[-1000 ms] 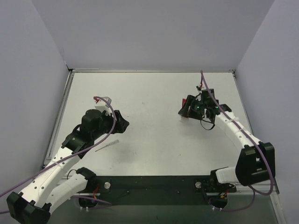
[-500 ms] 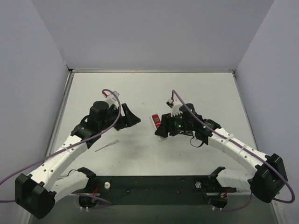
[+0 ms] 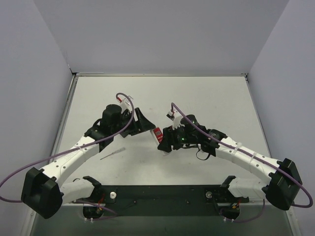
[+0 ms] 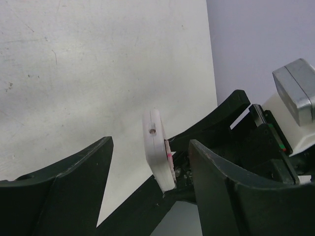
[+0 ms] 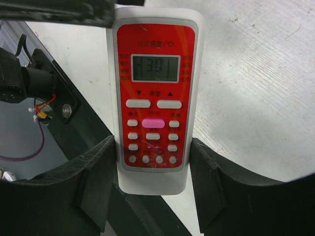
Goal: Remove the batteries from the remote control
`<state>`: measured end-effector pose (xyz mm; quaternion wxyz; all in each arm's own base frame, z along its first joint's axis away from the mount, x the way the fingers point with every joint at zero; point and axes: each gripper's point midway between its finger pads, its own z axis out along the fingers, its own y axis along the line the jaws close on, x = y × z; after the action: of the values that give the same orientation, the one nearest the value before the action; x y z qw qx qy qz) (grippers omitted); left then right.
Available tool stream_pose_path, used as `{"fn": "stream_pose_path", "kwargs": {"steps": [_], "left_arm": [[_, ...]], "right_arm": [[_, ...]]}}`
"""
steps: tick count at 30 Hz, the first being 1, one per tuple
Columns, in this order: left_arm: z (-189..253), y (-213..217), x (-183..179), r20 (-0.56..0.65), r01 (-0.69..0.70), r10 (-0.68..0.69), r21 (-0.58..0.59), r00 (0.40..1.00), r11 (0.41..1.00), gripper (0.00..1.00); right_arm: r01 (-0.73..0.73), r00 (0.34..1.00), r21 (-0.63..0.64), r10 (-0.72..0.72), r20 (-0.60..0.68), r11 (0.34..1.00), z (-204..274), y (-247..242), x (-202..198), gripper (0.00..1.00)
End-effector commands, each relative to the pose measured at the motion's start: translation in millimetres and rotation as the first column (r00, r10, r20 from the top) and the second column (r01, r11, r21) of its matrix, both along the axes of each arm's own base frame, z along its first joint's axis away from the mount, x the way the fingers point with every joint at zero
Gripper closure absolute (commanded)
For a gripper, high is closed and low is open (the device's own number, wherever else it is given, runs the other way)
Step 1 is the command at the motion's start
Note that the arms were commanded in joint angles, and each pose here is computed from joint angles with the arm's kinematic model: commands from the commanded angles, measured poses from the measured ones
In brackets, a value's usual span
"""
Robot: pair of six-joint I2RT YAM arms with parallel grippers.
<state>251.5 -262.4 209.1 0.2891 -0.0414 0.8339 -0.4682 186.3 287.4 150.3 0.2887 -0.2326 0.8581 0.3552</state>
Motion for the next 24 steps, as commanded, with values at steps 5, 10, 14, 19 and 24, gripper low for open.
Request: {"fn": "stream_pose_path", "kwargs": {"steps": [5, 10, 14, 19, 24], "left_arm": [[-15, -13, -9, -0.093, 0.038, -0.040, -0.024, 0.995, 0.999, 0.39], [-14, -16, -12, -0.104, 0.044, -0.050, -0.057, 0.993, 0.997, 0.73], [-14, -17, -12, -0.129, 0.046, -0.053, -0.050, 0.990, 0.998, 1.00], [-15, -16, -9, -0.170, 0.008, -0.017, -0.051, 0.985, 0.999, 1.00], [-8, -11, -4, -0.184, -0.049, 0.040, -0.047, 0.982, 0.998, 1.00]], "right_arm": [[0.022, 0.996, 0.040, -0.025, 0.086, 0.999, 24, 18, 11, 0.80], [0.057, 0.993, 0.012, -0.058, 0.106, 0.998, 20, 17, 17, 0.73], [0.092, 0.988, -0.082, -0.081, 0.135, 0.992, 11, 6, 16, 0.54], [0.184, 0.949, -0.216, -0.116, 0.295, 0.959, 15, -10, 24, 0.24], [0.229, 0.860, -0.363, -0.013, 0.511, 0.903, 19, -12, 15, 0.27]]}}
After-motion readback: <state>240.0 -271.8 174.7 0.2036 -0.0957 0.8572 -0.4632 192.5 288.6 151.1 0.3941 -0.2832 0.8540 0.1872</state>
